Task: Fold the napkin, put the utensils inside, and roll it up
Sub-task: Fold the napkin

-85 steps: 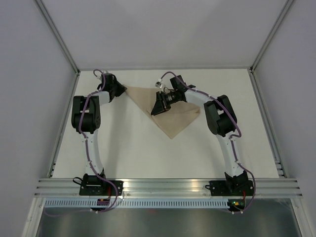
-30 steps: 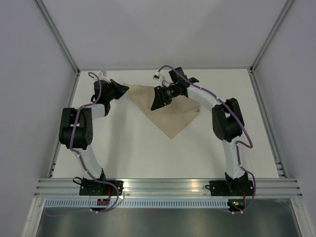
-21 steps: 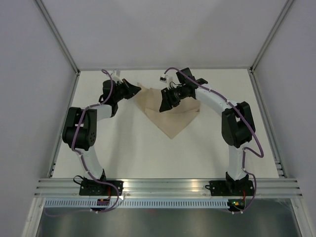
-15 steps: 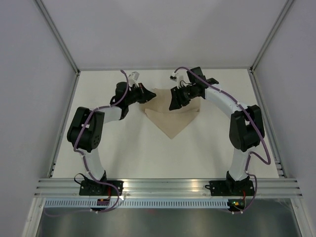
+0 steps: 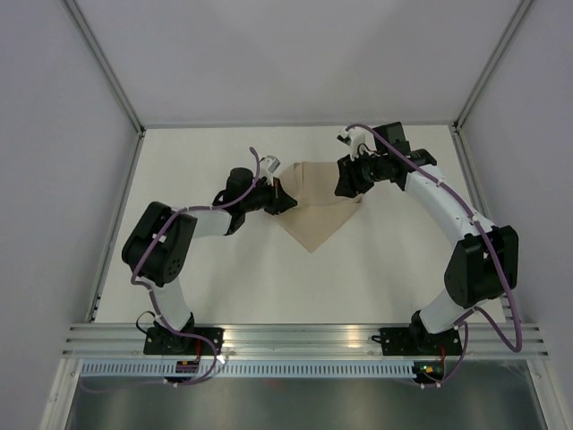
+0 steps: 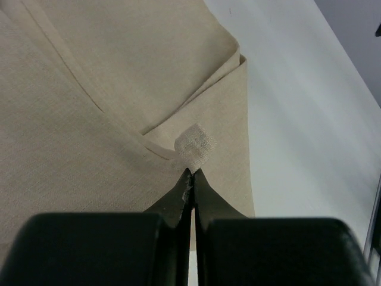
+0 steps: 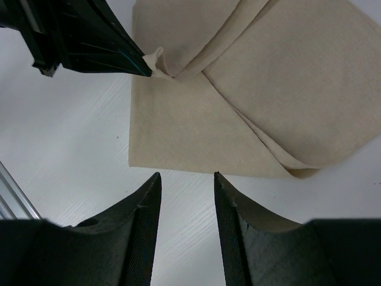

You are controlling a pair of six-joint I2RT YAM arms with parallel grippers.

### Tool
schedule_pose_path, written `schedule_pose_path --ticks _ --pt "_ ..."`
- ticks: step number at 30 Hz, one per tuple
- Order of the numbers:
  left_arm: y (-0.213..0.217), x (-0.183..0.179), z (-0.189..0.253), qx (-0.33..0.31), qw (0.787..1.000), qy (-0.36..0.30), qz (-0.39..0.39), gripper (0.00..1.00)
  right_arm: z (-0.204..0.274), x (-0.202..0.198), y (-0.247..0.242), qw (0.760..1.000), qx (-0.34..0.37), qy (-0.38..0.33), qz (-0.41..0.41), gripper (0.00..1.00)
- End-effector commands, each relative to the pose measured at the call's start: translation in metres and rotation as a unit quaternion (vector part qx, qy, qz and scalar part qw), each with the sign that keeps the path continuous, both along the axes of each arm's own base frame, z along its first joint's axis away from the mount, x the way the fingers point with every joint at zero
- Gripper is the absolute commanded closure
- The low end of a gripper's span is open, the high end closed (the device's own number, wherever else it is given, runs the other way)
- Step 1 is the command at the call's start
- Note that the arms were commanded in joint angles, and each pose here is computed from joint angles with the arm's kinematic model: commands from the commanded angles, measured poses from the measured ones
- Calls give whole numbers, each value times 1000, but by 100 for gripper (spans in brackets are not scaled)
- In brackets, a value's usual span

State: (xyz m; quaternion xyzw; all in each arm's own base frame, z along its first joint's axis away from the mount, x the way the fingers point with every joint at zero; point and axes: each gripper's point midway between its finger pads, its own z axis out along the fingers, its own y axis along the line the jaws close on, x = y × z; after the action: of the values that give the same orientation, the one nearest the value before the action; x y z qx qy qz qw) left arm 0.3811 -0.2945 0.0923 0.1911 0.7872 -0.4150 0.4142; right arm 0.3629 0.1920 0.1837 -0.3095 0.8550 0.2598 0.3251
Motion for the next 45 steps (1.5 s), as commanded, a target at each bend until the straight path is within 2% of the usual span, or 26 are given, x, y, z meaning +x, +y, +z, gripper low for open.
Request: schedule_pose_path --ticks 1,13,22,28,45 --pt "7 8 39 -5 996 -90 8 98 -2 -7 -9 1000 -21 -8 -8 53" --pt "-1 33 95 -10 991 -130 -4 98 -3 -15 -15 999 -30 -9 -13 53" --pt "2 35 104 -5 990 -138 -7 98 -4 -20 -20 999 -39 -13 -15 53" --pt "27 49 110 -23 990 -134 29 98 -7 -22 -22 999 -42 -8 -15 53" --pt "22 17 132 -48 987 -149 -47 98 -11 -24 -25 999 -49 -5 -17 53"
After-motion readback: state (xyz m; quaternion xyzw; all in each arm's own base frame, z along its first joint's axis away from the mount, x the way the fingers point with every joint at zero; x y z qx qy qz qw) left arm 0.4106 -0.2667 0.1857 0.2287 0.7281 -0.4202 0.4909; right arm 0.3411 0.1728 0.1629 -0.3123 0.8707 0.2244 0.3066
